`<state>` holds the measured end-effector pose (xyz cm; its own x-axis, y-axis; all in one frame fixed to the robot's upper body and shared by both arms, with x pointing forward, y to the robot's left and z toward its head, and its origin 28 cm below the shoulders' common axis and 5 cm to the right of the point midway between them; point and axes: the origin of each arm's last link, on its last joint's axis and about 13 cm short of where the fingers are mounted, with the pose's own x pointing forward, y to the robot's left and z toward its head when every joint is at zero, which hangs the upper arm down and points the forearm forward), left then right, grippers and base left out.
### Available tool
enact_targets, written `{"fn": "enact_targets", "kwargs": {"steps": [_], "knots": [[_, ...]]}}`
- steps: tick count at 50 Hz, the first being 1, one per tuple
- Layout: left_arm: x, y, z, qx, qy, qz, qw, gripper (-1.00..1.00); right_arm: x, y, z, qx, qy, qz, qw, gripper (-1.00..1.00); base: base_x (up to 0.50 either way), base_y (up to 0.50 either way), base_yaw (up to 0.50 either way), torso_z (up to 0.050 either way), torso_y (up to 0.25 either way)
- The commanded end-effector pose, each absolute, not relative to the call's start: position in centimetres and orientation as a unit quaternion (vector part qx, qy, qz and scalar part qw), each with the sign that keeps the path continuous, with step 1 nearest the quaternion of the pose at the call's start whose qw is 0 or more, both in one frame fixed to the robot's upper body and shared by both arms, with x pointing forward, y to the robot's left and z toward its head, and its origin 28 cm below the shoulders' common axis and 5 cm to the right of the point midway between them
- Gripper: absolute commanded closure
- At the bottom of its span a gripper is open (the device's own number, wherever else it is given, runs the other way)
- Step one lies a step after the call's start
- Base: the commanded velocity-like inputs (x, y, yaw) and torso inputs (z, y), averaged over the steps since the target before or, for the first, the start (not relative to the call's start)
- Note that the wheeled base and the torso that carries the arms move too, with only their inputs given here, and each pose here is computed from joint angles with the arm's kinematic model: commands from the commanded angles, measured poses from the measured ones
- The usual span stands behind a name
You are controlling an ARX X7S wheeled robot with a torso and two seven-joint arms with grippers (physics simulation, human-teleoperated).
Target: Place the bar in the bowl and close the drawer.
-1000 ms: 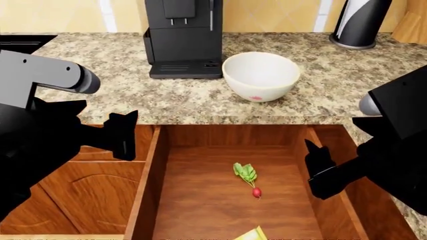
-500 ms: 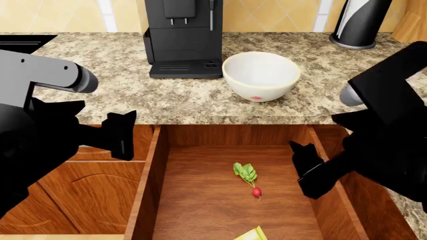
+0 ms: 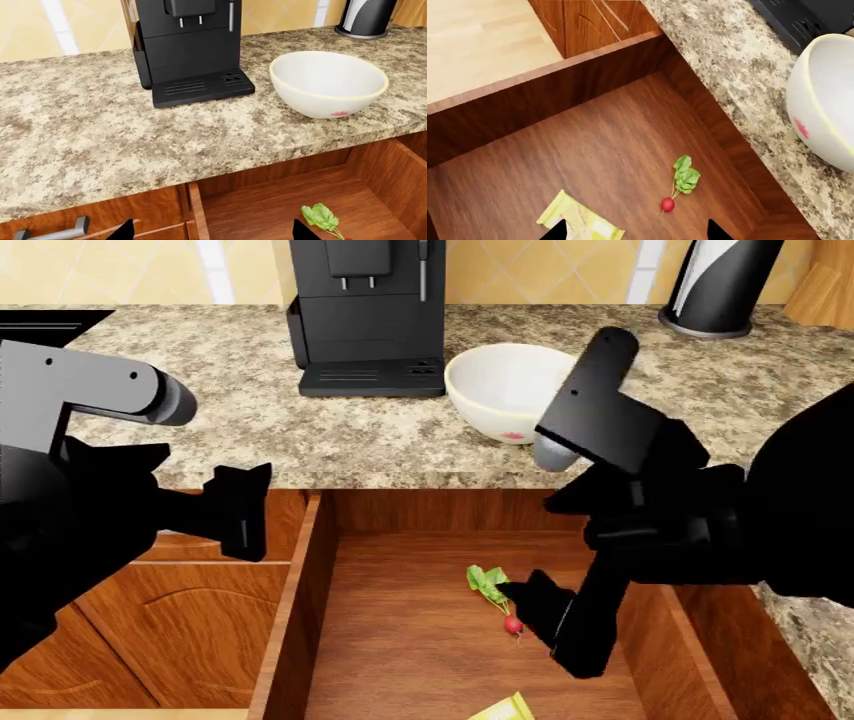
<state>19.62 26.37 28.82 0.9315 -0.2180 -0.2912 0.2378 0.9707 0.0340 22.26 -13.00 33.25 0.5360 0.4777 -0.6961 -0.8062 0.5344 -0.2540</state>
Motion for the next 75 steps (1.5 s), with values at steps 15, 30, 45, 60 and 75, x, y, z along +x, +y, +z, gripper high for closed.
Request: {"fn": "enact_targets", "kwargs": {"steps": [15, 30, 45, 60, 75], "knots": [[19.9, 26.4, 28.6, 0.033, 0.15, -0.119, 0.981, -1.0, 26.0, -10.7, 33.1, -0.452, 0.291, 0.521, 0.663, -1.0, 0.0, 0.0, 0.0, 0.0, 0.0], [19.8, 26.6, 28.6, 0.032, 0.151, -0.123, 0.98, -1.0, 26.0, -9.8, 30.8, -0.492, 0.351, 0.54, 0.586, -1.0, 0.0, 0.0, 0.0, 0.0, 0.0], [19.8, 26.6, 28.4, 0.028, 0.154, -0.124, 0.98, -1.0, 25.7, -9.2, 28.5, -0.52, 0.371, 0.539, 0.549, -1.0, 0.0, 0.0, 0.0, 0.0, 0.0], [20.1, 26.5, 28.2, 0.029, 0.159, -0.127, 0.979, -1.0, 24.6, -9.1, 24.8, -0.556, 0.337, 0.554, 0.519, -1.0, 0.0, 0.0, 0.0, 0.0, 0.0], [20.1, 26.5, 27.8, 0.029, 0.162, -0.129, 0.978, -1.0, 24.2, -8.8, 23.2, -0.566, 0.337, 0.558, 0.506, -1.0, 0.0, 0.0, 0.0, 0.0, 0.0]]}}
